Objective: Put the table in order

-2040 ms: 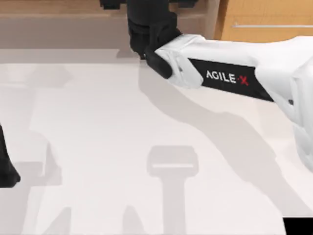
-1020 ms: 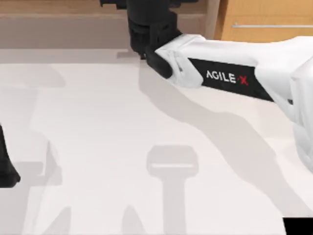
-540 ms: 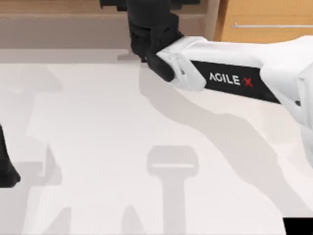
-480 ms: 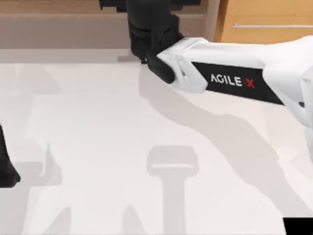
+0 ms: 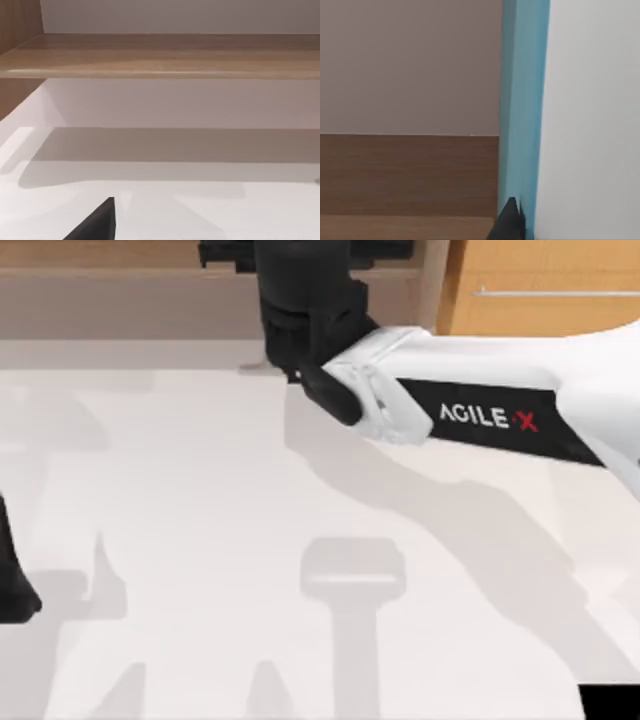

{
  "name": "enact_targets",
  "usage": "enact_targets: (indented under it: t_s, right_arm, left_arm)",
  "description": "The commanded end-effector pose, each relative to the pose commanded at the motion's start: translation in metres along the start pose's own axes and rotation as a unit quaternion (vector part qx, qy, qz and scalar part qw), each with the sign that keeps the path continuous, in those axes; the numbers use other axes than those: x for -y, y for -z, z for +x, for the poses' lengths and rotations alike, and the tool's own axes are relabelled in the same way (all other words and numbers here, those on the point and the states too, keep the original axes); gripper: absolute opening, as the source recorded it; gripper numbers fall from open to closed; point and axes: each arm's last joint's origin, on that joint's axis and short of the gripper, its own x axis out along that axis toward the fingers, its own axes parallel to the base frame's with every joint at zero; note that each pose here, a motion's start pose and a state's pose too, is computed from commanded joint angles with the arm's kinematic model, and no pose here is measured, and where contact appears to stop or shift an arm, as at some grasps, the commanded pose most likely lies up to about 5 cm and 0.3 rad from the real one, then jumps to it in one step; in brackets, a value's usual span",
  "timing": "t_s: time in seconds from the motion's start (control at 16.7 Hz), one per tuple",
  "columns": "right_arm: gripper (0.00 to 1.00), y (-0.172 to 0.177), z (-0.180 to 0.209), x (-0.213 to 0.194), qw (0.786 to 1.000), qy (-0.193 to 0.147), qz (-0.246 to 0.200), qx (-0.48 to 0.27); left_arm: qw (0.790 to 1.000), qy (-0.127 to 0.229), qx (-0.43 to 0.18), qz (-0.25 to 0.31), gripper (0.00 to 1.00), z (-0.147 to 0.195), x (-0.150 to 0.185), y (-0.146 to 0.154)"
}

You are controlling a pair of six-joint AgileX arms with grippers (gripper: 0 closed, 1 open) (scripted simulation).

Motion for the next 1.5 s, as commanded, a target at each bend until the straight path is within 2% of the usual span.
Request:
enact_targets:
  t_s: [0.12, 0.24, 0.48, 0.72, 0.9, 1.02, 1.2, 1.32, 1.5]
  right_arm:
    - [0.00, -0.001, -0.002, -0.001, 1.000, -0.003, 0.002, 0.001]
    - [0.00, -0.007, -0.015, -0.010, 0.999, -0.028, 0.017, 0.002]
    - [0.00, -0.011, -0.062, -0.035, 0.990, -0.127, 0.065, -0.012]
    - [0.00, -0.051, -0.096, -0.030, 0.962, -0.217, 0.167, -0.003]
    - [0.00, -0.103, -0.090, 0.014, 0.933, -0.241, 0.266, 0.037]
    - [0.00, -0.136, -0.077, 0.061, 0.912, -0.237, 0.325, 0.075]
    - [0.00, -0.169, -0.056, 0.151, 0.890, -0.202, 0.386, 0.134]
    - [0.00, -0.178, -0.046, 0.216, 0.881, -0.164, 0.410, 0.168]
    - [0.00, -0.170, -0.043, 0.315, 0.877, -0.088, 0.430, 0.198]
  left_arm:
    - [1.000, 0.000, 0.000, 0.000, 1.00, 0.000, 0.000, 0.000]
    - [1.000, 0.000, 0.000, 0.000, 1.00, 0.000, 0.000, 0.000]
    - [1.000, 0.000, 0.000, 0.000, 1.00, 0.000, 0.000, 0.000]
    - [1.000, 0.000, 0.000, 0.000, 1.00, 0.000, 0.000, 0.000]
    - [1.000, 0.000, 0.000, 0.000, 1.00, 0.000, 0.000, 0.000]
    - [1.000, 0.000, 0.000, 0.000, 1.00, 0.000, 0.000, 0.000]
    - [1.000, 0.000, 0.000, 0.000, 1.00, 0.000, 0.000, 0.000]
    - [1.000, 0.000, 0.000, 0.000, 1.00, 0.000, 0.000, 0.000]
    - [1.000, 0.000, 0.000, 0.000, 1.00, 0.000, 0.000, 0.000]
